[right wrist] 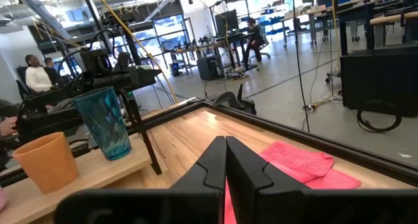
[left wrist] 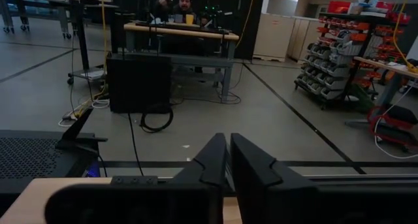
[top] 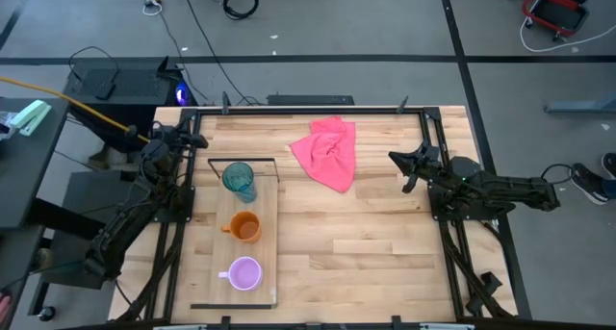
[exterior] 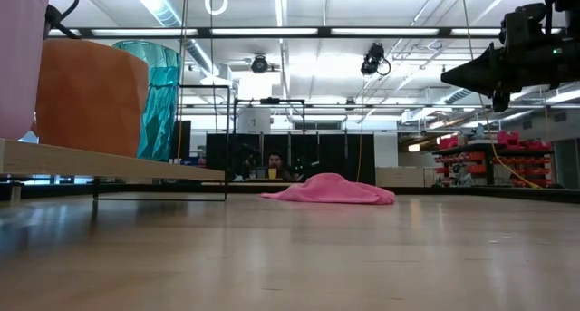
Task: Stack small to large cups/mugs on shelf
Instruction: Return to Home Position
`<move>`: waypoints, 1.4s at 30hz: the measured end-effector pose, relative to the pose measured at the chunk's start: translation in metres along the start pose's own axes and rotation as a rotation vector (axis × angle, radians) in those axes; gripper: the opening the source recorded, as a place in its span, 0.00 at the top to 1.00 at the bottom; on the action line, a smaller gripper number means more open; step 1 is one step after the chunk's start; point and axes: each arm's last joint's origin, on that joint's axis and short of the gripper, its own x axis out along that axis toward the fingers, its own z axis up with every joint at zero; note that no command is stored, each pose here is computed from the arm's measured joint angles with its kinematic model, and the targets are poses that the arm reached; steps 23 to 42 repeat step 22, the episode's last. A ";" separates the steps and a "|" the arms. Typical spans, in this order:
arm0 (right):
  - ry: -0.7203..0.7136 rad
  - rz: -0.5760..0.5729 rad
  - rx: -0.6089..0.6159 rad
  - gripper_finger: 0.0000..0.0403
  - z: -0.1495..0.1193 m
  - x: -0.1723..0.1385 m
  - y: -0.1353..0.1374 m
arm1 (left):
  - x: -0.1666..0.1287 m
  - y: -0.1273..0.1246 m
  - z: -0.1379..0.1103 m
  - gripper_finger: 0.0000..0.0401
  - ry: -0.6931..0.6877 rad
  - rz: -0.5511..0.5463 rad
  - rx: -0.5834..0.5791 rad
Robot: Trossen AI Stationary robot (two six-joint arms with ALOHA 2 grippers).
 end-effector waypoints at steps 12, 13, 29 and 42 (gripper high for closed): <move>0.000 0.000 0.000 0.96 0.000 0.000 0.000 | 0.000 0.000 0.000 0.92 0.000 0.000 0.000; 0.000 0.000 0.000 0.96 0.000 0.000 0.000 | 0.000 0.000 0.000 0.91 0.000 0.000 0.000; 0.000 0.000 0.000 0.96 0.000 0.000 0.000 | 0.000 0.000 0.000 0.93 0.000 0.000 0.000; 0.000 0.000 0.000 0.96 0.000 0.000 0.000 | 0.000 0.000 0.000 0.93 0.000 0.000 0.000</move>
